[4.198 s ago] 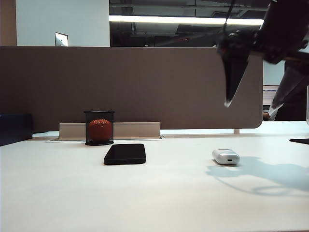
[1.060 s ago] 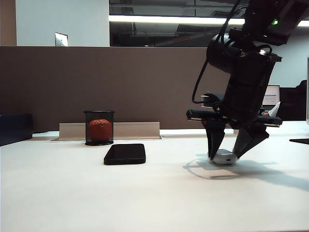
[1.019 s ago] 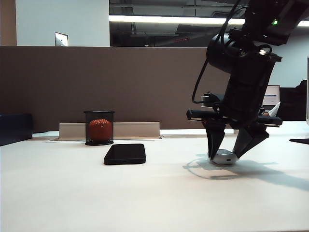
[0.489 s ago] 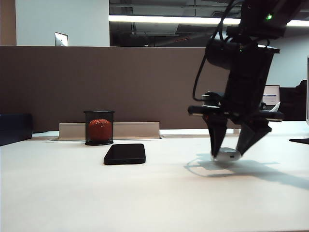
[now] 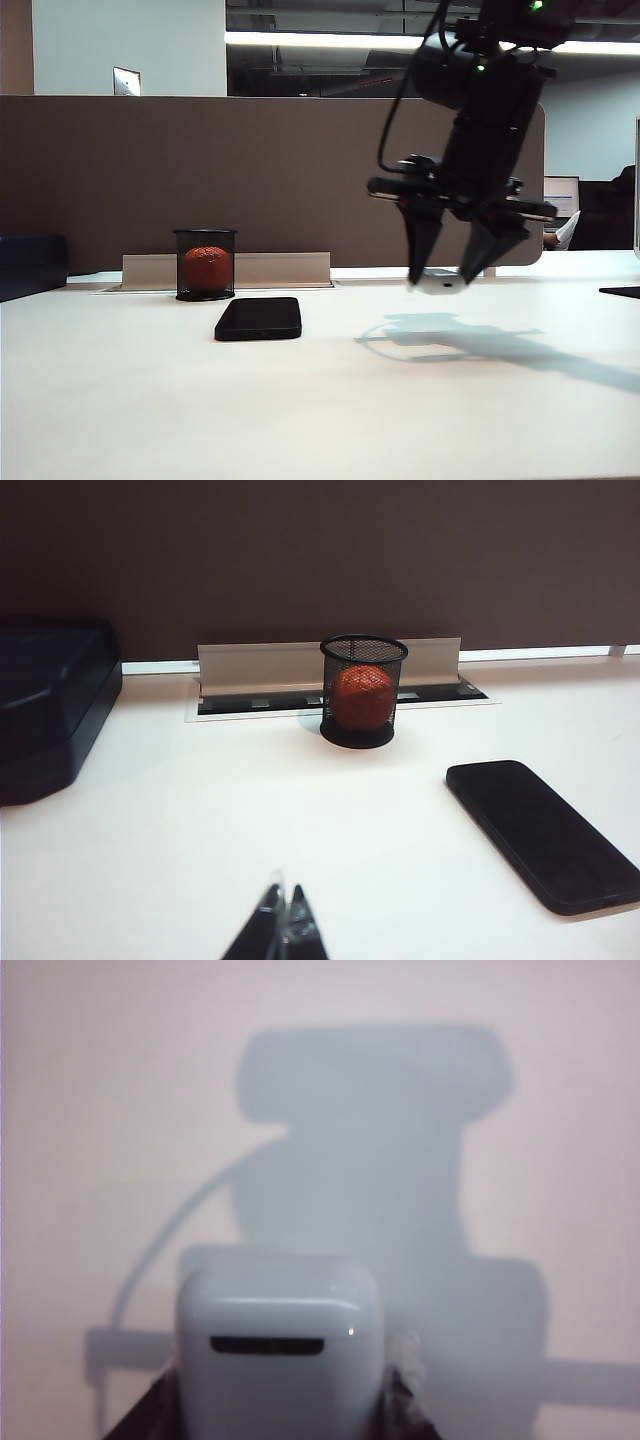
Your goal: Find the wireless headphone case on the desktop and place it on the left side of the phone.
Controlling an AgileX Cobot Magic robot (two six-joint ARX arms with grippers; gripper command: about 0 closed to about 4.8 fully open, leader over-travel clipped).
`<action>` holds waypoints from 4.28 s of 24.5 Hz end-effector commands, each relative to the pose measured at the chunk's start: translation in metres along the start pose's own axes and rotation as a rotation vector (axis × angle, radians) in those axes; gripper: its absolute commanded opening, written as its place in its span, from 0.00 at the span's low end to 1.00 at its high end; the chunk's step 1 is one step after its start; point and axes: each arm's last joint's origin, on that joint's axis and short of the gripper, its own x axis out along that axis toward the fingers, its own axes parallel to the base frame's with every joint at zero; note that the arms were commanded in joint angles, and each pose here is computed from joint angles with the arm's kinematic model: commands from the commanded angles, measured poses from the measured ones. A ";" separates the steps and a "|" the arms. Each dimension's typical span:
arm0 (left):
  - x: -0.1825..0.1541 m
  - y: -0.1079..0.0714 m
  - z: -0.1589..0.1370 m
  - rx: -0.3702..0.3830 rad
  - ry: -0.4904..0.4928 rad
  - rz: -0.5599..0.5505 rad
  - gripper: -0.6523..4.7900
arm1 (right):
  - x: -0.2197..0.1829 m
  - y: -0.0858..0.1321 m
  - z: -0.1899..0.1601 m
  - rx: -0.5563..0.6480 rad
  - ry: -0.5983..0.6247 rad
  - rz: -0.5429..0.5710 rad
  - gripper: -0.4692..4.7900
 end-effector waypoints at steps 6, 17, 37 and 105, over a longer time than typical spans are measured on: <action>0.000 0.000 0.002 -0.001 -0.014 -0.001 0.11 | -0.020 0.034 0.012 -0.049 -0.071 0.066 0.40; 0.000 0.000 0.002 -0.001 -0.014 -0.002 0.11 | -0.041 0.086 0.015 -0.101 -0.173 0.190 0.36; -0.002 -0.008 -0.010 -0.029 0.110 -0.294 0.11 | -0.038 0.126 0.020 -0.071 -0.337 0.404 0.30; -0.002 -0.008 -0.010 -0.030 0.115 -0.294 0.11 | 0.100 0.183 0.034 -0.115 -0.123 0.399 0.48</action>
